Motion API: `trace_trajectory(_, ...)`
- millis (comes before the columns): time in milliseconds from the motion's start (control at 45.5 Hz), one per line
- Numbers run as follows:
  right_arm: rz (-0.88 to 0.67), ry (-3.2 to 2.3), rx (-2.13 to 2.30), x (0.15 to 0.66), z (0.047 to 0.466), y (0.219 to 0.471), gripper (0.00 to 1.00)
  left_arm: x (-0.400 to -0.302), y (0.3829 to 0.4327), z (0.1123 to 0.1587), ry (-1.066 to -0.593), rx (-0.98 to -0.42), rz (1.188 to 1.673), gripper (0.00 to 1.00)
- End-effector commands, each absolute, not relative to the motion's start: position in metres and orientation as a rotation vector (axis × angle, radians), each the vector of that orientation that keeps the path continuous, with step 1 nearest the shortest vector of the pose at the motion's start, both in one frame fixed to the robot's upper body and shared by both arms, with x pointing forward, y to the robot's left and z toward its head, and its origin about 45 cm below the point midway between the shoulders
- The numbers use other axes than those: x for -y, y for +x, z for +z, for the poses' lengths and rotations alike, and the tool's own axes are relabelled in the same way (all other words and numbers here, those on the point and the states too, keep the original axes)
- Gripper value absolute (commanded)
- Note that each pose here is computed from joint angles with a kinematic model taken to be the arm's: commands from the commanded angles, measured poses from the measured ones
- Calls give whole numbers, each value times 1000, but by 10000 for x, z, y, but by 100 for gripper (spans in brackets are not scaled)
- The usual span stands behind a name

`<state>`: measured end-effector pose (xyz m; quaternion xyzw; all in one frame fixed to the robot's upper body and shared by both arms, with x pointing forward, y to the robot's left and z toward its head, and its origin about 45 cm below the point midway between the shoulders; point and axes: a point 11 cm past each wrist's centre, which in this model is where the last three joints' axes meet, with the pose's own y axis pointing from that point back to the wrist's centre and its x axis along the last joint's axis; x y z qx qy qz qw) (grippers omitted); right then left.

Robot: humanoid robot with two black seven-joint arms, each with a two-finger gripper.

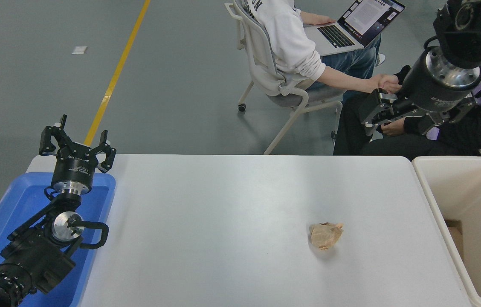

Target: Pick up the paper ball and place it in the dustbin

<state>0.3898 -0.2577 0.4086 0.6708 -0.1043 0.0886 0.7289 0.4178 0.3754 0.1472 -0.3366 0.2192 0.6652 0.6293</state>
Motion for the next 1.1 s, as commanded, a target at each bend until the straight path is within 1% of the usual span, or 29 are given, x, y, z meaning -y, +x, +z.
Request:
trace_trajectory(0, 193, 1480, 231, 2577, 4084, 3898, 100, -3754, 4176, 1472, -772, -501, 1524, 99)
trace_trajectory(66, 194, 1481, 231, 2573, 4084, 3898, 100, -3743, 4174, 1465, -763, -501, 1521, 99)
trace_trajectory(88, 195, 1481, 232, 2571, 4090, 3899, 100, -3744, 4180, 1472, -767, -502, 1521, 99)
trace_trajectory(132, 195, 1481, 232, 2571, 4090, 3899, 100, -3765, 4174, 1471, -771, -501, 1527, 99)
trace_trajectory(264, 189, 1478, 228, 2583, 4065, 3895, 100, -3754, 4176, 1471, -772, -503, 1524, 99)
trace_trajectory(330, 190, 1480, 230, 2581, 4072, 3896, 100, -3765, 4174, 1471, -771, -501, 1527, 99)
trace_trajectory(352, 189, 1481, 231, 2585, 4073, 3896, 100, -3759, 4180, 1480, -772, -501, 1524, 99)
trace_trajectory(374, 189, 1481, 231, 2585, 4073, 3896, 100, -3765, 4174, 1471, -771, -501, 1527, 99)
trace_trajectory(462, 190, 1480, 230, 2581, 4072, 3896, 100, -3757, 4174, 1468, -771, -503, 1526, 99)
trace_trajectory(505, 192, 1483, 229, 2571, 4072, 3897, 100, -3761, 4175, 1473, -772, -502, 1525, 99)
trace_trajectory(659, 193, 1482, 227, 2567, 4071, 3897, 100, -3754, 4176, 1470, -772, -503, 1524, 99)
trace_trajectory(703, 189, 1479, 228, 2578, 4065, 3896, 100, -3765, 4174, 1471, -771, -501, 1527, 99)
trace_trajectory(725, 191, 1479, 229, 2577, 4071, 3897, 100, -3759, 4180, 1480, -772, -501, 1524, 99)
trace_trajectory(791, 190, 1481, 227, 2574, 4065, 3896, 100, -3757, 4174, 1468, -771, -503, 1526, 99)
trace_trajectory(923, 186, 1477, 231, 2597, 4066, 3895, 100, -3758, 4174, 1468, -771, -503, 1526, 99)
trace_trajectory(967, 186, 1474, 230, 2598, 4065, 3895, 100, -3759, 4180, 1480, -772, -501, 1524, 99)
trace_trajectory(1011, 188, 1476, 228, 2585, 4064, 3895, 100, -3765, 4174, 1471, -771, -501, 1527, 99)
trace_trajectory(1033, 190, 1479, 224, 2567, 4057, 3896, 100, -3763, 4179, 1477, -772, -500, 1526, 99)
trace_trajectory(1077, 190, 1479, 224, 2567, 4057, 3896, 100, -3761, 4175, 1473, -772, -502, 1525, 99)
